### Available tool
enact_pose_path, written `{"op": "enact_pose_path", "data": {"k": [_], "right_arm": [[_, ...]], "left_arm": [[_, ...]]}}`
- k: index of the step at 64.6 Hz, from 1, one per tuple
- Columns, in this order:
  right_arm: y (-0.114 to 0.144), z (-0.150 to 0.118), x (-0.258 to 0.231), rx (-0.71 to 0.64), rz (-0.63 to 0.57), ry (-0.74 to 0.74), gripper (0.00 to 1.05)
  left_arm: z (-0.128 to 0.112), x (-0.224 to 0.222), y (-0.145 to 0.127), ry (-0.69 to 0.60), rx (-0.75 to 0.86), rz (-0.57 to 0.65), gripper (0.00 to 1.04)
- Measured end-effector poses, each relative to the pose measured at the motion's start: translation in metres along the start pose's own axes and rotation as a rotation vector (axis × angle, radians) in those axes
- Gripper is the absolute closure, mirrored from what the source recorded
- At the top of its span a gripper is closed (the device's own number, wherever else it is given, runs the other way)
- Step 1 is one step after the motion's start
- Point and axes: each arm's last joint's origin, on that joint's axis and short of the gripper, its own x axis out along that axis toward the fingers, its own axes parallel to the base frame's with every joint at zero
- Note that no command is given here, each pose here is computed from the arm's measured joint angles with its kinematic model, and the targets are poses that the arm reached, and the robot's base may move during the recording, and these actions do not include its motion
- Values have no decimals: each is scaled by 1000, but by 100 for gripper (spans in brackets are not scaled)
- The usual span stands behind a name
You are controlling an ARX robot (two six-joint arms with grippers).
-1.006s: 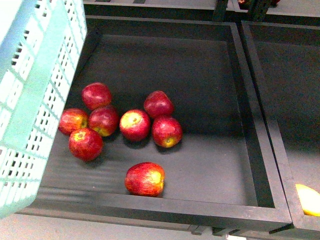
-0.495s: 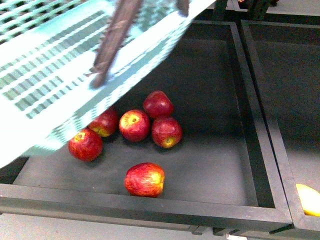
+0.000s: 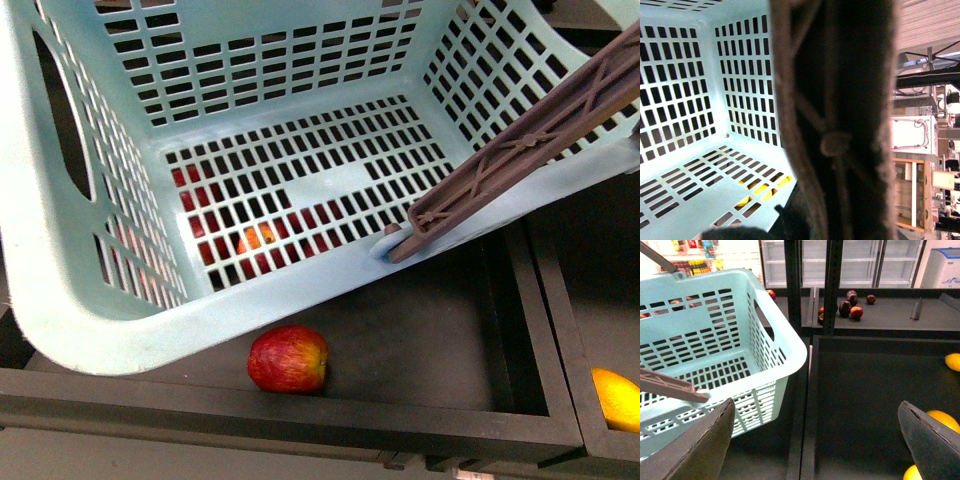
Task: Pick lemon and mango into basket
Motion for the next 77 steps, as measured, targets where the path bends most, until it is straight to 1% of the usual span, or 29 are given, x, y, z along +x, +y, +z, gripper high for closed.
{"op": "enact_pose_path", "data": {"k": [3, 5, 12, 19, 25, 28, 32, 40, 46, 48, 53, 58, 69, 77], "right_arm": [[-6, 2, 6, 42, -4, 67, 9], [-14, 6, 13, 68, -50, 91, 9], [-38, 22, 35, 97, -166, 85, 9], [-68, 39, 70, 82, -294, 68, 9], [-96, 39, 106, 52, -367, 100, 9], [-113, 32, 128, 34, -402, 148, 9], [-128, 18, 149, 5, -405, 221, 9], [-159, -28, 185, -46, -387, 426, 9], [-173, -55, 199, -79, -359, 537, 9], [-176, -61, 201, -84, -350, 558, 9], [-187, -85, 211, -153, -311, 635, 9], [-196, -102, 218, -215, -295, 687, 9], [-203, -124, 230, -241, -277, 747, 9], [-205, -132, 236, -251, -258, 769, 9]], "left_arm": [[0, 0, 0, -5, 1, 3, 100], [0, 0, 0, -5, 3, 2, 100], [0, 0, 0, -4, 1, 2, 100], [0, 0, 0, -2, 3, 0, 100], [0, 0, 0, 1, 2, -2, 100], [0, 0, 0, 0, 2, -2, 100], [0, 0, 0, -1, 2, -1, 100], [1, 0, 0, -4, 2, 1, 100], [1, 0, 0, -3, 2, 0, 100], [1, 0, 0, -3, 2, 1, 100], [0, 0, 0, -1, 2, -1, 100], [0, 0, 0, 0, 2, -2, 100], [1, 0, 0, -3, 2, 1, 100], [1, 0, 0, -5, 2, 1, 100]]}}
